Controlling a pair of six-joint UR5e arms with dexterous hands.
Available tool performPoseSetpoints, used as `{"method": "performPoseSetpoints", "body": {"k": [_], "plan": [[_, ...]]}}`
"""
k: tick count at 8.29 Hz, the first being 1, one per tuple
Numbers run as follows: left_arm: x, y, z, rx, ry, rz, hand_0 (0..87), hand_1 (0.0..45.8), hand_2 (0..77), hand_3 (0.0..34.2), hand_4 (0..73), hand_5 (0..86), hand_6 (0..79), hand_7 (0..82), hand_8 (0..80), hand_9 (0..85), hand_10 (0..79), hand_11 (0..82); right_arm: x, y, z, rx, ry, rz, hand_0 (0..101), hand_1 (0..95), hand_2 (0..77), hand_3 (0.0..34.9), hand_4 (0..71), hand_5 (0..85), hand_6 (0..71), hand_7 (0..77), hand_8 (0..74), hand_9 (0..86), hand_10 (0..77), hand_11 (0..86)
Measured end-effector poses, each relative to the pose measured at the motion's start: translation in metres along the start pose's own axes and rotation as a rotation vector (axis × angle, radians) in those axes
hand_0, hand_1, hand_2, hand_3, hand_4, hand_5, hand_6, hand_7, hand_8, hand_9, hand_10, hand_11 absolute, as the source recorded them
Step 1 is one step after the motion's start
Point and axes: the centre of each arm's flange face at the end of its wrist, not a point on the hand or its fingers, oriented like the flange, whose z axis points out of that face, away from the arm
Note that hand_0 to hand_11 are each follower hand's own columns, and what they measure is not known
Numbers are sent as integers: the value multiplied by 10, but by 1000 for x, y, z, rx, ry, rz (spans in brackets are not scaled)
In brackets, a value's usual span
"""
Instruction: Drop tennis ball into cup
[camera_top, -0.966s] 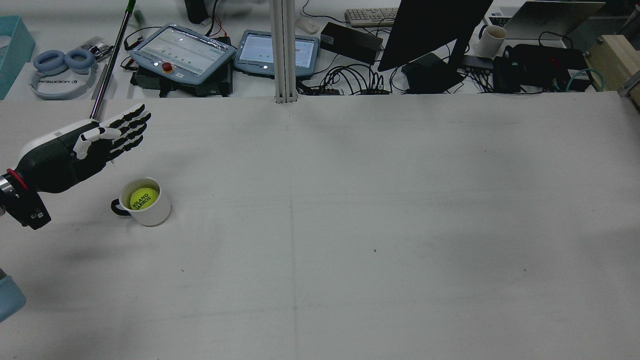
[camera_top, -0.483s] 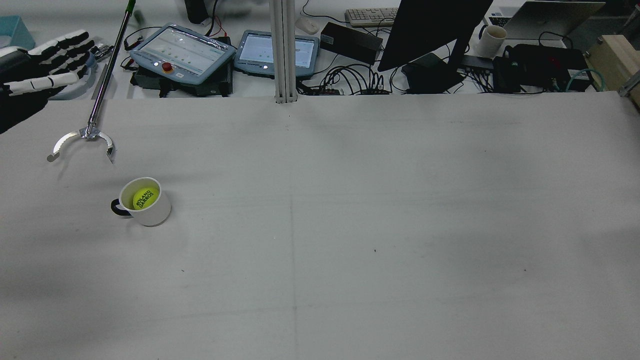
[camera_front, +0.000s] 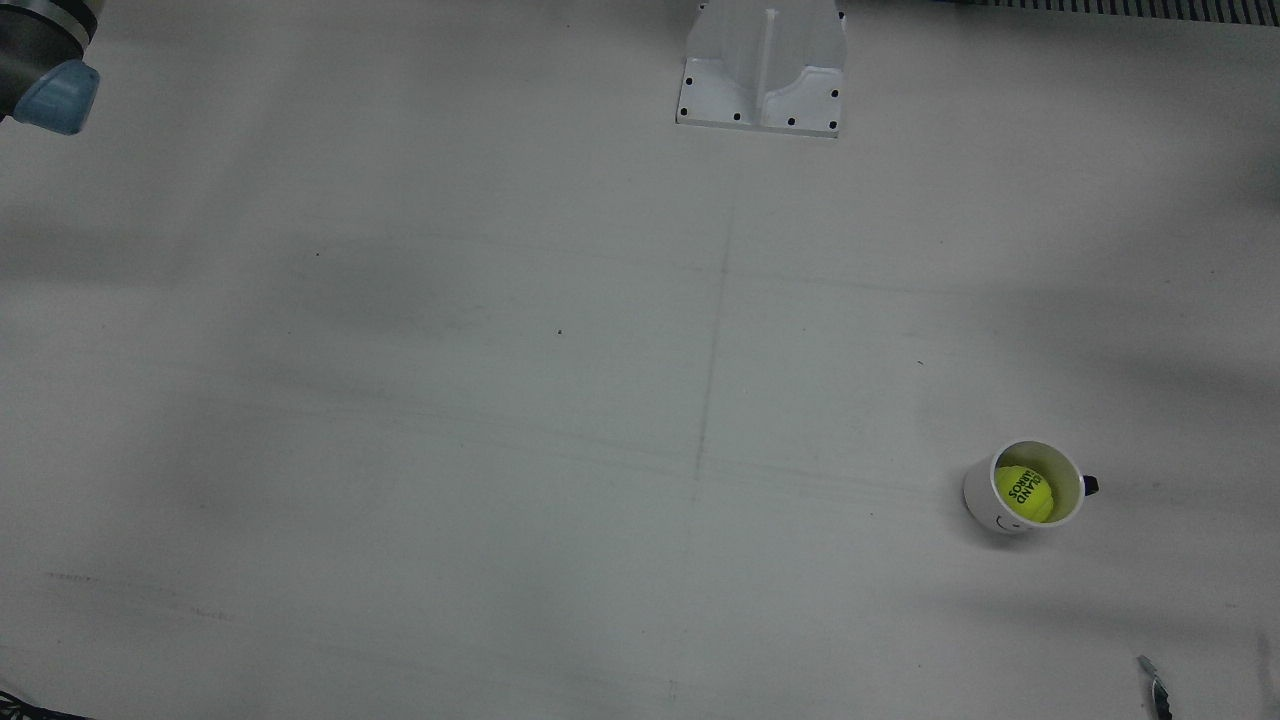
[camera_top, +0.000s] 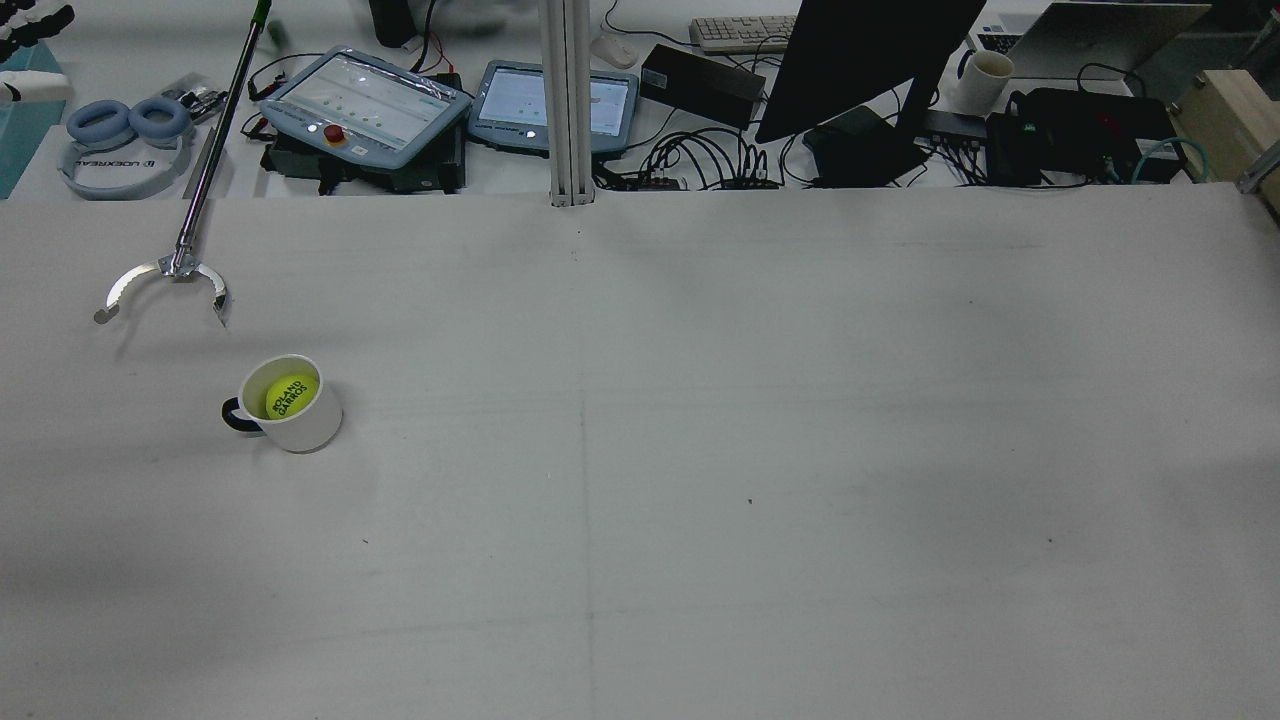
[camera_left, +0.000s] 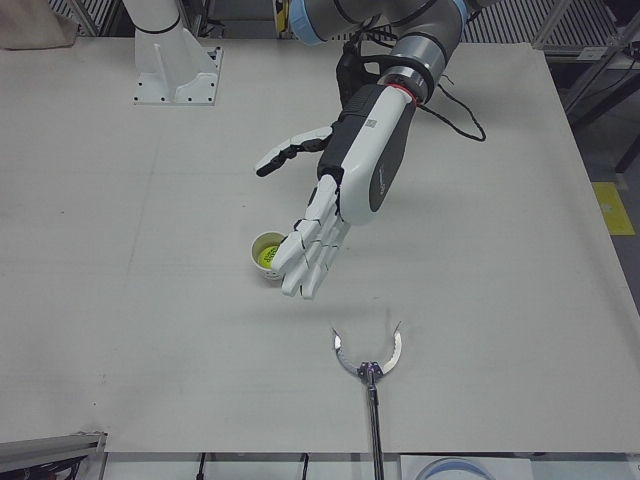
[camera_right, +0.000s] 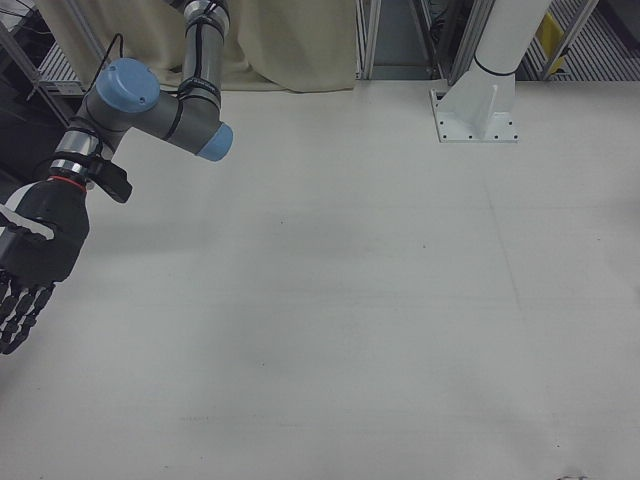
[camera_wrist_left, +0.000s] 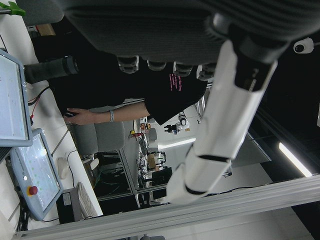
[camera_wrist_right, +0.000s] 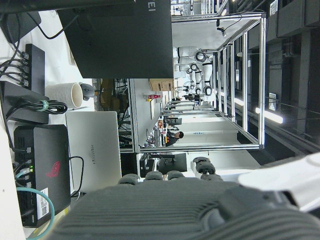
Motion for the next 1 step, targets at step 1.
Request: {"method": "performPoseSetpoints", "body": {"k": [1], "plan": [[7, -5, -3, 13, 11, 6, 798, 355, 169, 9, 11, 98, 0, 87, 5, 11, 5, 65, 0, 0, 0, 0, 0, 0, 0, 5, 5, 0, 0, 0, 0, 0, 0, 0, 0, 5]]}}
